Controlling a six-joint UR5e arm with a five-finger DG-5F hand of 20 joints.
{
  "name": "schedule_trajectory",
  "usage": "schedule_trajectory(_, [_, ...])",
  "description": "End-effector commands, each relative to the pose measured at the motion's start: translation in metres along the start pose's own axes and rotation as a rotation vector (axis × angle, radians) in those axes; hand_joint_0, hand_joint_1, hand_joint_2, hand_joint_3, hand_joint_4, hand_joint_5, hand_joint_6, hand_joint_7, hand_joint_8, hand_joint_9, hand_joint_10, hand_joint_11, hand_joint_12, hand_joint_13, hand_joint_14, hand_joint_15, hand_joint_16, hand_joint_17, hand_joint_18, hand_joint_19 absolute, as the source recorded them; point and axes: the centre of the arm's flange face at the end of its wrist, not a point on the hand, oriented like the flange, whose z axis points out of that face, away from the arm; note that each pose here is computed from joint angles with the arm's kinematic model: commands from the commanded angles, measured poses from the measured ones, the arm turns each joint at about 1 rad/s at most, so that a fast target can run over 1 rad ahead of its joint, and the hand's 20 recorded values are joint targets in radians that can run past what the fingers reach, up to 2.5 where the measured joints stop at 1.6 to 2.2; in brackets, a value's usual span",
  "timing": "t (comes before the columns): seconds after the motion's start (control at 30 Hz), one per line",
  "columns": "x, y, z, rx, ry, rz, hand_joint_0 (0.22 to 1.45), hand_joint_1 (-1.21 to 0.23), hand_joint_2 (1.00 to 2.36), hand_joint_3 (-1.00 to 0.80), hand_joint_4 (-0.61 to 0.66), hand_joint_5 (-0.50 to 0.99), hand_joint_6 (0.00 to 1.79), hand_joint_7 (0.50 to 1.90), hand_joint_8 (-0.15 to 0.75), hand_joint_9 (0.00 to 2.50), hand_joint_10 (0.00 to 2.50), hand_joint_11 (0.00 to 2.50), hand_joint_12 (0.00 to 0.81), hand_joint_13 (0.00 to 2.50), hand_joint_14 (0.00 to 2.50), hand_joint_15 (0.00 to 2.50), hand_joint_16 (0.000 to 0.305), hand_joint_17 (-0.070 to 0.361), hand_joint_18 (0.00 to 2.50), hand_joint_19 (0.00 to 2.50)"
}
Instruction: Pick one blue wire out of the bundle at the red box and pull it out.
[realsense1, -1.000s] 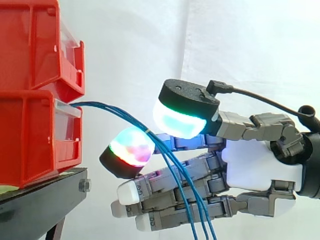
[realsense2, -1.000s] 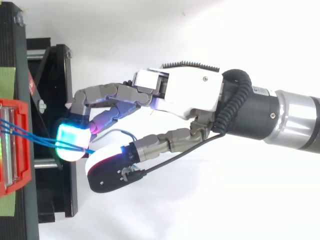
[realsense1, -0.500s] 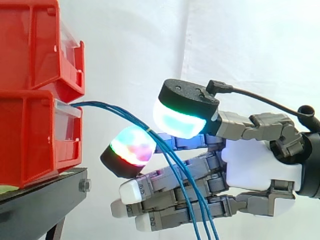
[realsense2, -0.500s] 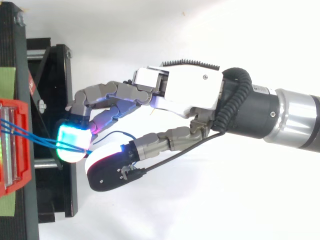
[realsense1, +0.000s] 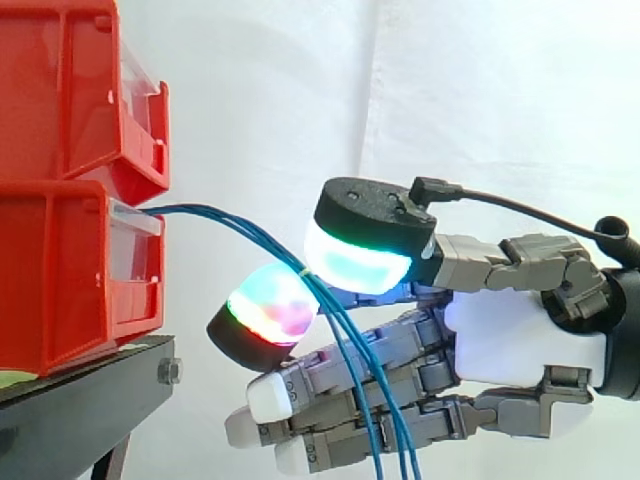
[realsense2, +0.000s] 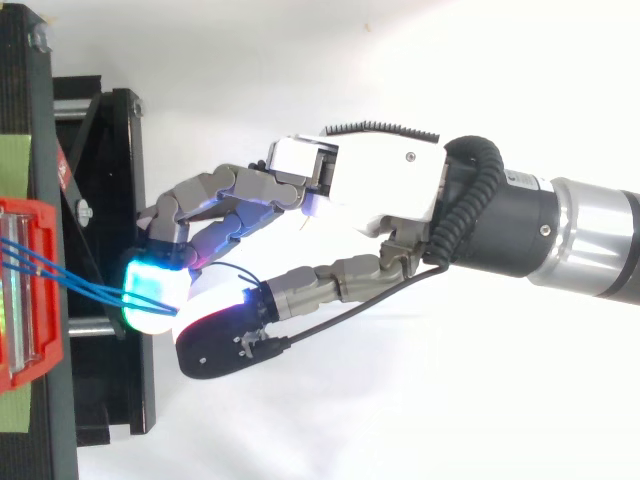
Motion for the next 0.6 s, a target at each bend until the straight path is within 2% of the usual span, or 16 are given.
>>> schedule_trajectory(0.0, [0.0001,0.0001,-0.0001,0.0,0.0,-0.002,0.58,-0.68,1.01,-0.25,0.19,-0.11,0.83,0.89,0.272,0.78,0.01,0.31,0.337,0.36,0.01,0.15,0.054,0.121,0.23,0.34])
schedule_trajectory(0.23, [0.0003,0.0003,0.0001,-0.001,0.001,-0.001,0.59,-0.7,1.01,-0.17,0.2,-0.12,0.88,0.81,0.302,0.8,0.01,0.33,0.37,0.41,0.01,0.16,0.06,0.136,0.31,0.33])
schedule_trajectory(0.57, [0.0005,0.0004,0.0002,-0.003,0.003,0.0,0.6,-0.73,1.02,-0.09,0.15,-0.11,0.9,0.79,0.304,0.83,0.01,0.35,0.372,0.46,0.01,0.19,0.06,0.135,0.35,0.35])
